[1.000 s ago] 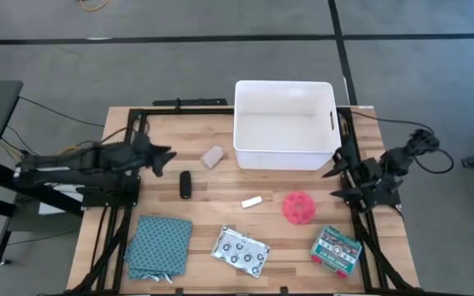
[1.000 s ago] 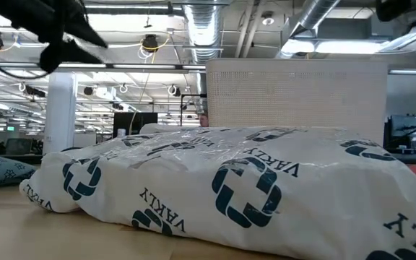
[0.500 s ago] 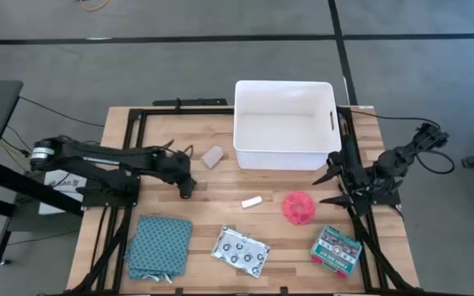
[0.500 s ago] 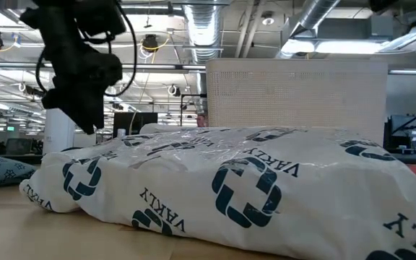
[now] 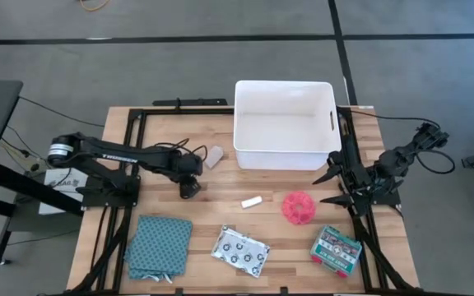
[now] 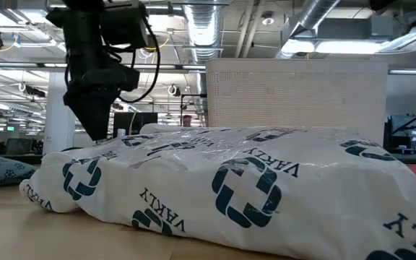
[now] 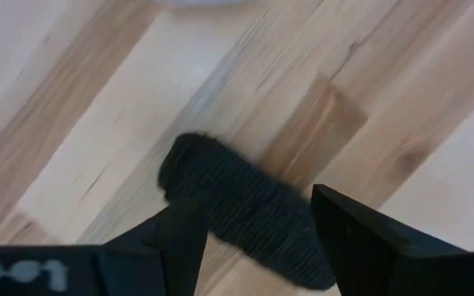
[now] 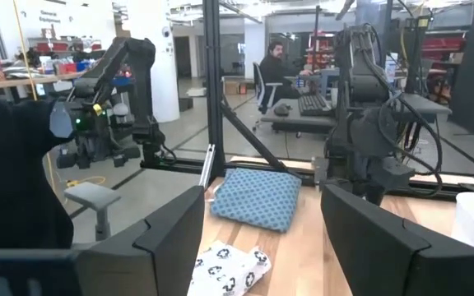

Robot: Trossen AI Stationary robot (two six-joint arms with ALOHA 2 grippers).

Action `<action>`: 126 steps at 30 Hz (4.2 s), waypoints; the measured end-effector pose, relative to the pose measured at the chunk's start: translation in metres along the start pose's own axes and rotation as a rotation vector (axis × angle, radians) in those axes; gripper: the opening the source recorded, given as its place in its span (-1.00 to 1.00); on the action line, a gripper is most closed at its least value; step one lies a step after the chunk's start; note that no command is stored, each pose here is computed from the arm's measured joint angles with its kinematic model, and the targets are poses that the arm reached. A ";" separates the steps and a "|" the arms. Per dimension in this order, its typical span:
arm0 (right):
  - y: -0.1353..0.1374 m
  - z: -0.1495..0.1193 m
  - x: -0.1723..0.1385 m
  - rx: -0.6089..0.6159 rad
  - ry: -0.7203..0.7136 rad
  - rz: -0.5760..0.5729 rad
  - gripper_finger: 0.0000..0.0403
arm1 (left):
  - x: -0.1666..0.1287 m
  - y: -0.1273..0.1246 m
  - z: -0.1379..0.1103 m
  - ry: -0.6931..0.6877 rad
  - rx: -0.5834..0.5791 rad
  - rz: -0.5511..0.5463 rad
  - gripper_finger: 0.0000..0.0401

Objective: Pick & place medical supplies in basket/bin
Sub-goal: Put the black bandage in the white bin

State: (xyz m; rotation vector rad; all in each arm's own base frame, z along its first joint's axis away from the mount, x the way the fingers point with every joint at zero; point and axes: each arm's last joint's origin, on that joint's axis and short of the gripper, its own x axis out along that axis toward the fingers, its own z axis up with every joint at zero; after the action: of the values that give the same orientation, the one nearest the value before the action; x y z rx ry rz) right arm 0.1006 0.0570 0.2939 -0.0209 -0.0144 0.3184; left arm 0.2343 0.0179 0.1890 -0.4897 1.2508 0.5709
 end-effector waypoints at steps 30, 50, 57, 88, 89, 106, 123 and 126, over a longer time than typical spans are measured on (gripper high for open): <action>0.000 -0.003 0.000 -0.017 0.029 0.000 0.19 | 0.022 0.008 -0.024 0.115 -0.322 0.096 0.04; 0.000 -0.003 0.000 -0.017 0.029 0.000 0.19 | 0.034 -0.001 -0.015 -0.049 -0.260 -0.065 0.04; 0.000 -0.003 0.000 -0.016 0.025 -0.001 0.19 | 0.036 -0.002 -0.013 -0.091 -0.096 -0.087 -0.28; 0.000 0.000 0.000 -0.002 0.004 -0.001 0.19 | -0.130 -0.037 0.196 -0.829 0.381 0.006 -0.84; 0.000 0.000 0.000 -0.002 0.004 -0.001 0.19 | -0.119 -0.036 0.208 -0.806 0.385 0.005 -0.84; -0.002 0.001 -0.007 -0.005 -0.012 -0.003 0.19 | 0.011 -0.028 0.305 -0.445 0.531 -0.019 -0.84; -0.003 0.001 -0.009 -0.004 -0.016 -0.011 0.19 | 0.008 -0.032 0.300 -0.379 0.579 0.005 -0.21; -0.003 0.001 -0.009 -0.004 -0.017 -0.010 0.19 | -0.014 -0.038 0.302 -0.434 0.585 0.024 -0.16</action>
State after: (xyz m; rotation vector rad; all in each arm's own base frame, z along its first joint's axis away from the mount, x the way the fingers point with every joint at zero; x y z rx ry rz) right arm 0.0928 0.0509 0.2950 -0.0225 -0.0318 0.3084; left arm 0.4782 0.1782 0.2782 0.1384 0.9441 0.2846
